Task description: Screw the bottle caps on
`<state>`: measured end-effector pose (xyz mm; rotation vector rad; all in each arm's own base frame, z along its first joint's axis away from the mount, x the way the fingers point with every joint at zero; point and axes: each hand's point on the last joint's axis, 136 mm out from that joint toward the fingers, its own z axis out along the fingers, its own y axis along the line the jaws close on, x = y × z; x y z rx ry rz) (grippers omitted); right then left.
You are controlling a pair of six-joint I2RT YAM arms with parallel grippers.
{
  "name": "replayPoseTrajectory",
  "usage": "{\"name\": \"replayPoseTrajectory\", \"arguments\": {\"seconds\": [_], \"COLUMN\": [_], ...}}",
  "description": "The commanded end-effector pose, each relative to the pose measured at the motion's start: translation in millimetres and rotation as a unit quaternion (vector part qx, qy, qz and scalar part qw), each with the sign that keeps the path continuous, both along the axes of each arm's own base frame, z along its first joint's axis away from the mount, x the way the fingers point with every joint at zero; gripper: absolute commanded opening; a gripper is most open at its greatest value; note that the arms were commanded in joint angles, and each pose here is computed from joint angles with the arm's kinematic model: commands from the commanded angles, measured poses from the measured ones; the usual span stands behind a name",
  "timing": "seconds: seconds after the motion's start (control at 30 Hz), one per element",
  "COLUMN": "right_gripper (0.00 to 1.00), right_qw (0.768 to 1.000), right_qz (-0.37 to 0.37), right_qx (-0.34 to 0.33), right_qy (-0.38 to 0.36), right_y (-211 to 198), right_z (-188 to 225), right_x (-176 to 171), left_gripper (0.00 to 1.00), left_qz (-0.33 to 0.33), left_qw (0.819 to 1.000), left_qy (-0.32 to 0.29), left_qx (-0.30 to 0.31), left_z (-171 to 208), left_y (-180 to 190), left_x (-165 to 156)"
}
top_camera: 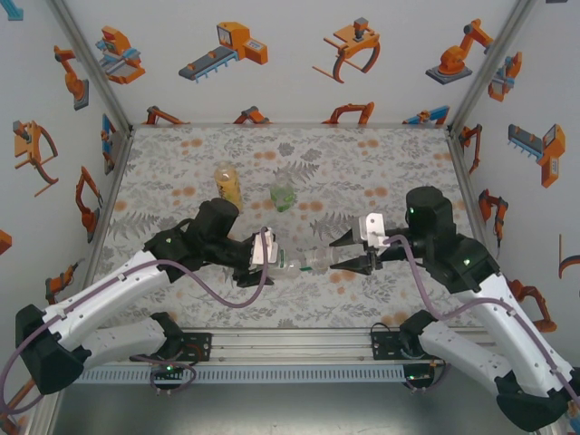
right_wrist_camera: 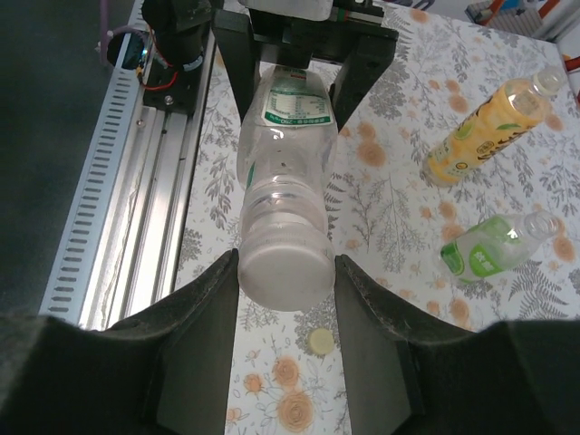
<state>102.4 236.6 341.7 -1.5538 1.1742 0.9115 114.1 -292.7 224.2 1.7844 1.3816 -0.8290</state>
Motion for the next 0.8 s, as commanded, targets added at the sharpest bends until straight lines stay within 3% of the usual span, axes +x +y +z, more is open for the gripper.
{"name": "replayPoseTrajectory", "arguments": {"seconds": [0.0, 0.77], "right_gripper": [0.0, 0.0], "right_qw": [0.999, 0.999], "right_qz": [0.034, 0.047], "right_qx": [0.024, 0.001], "right_qy": [-0.029, 0.009], "right_y": [2, 10], "right_z": [18, -4], "right_x": [-10, -9], "left_gripper": [0.02, 0.02], "left_qz": [-0.021, -0.015], "left_qw": [1.0, 1.0], "left_qy": [0.003, -0.004], "left_qx": [-0.01, -0.02], "left_z": [8, 13], "left_y": [-3, -4], "left_x": [-7, -4]}}
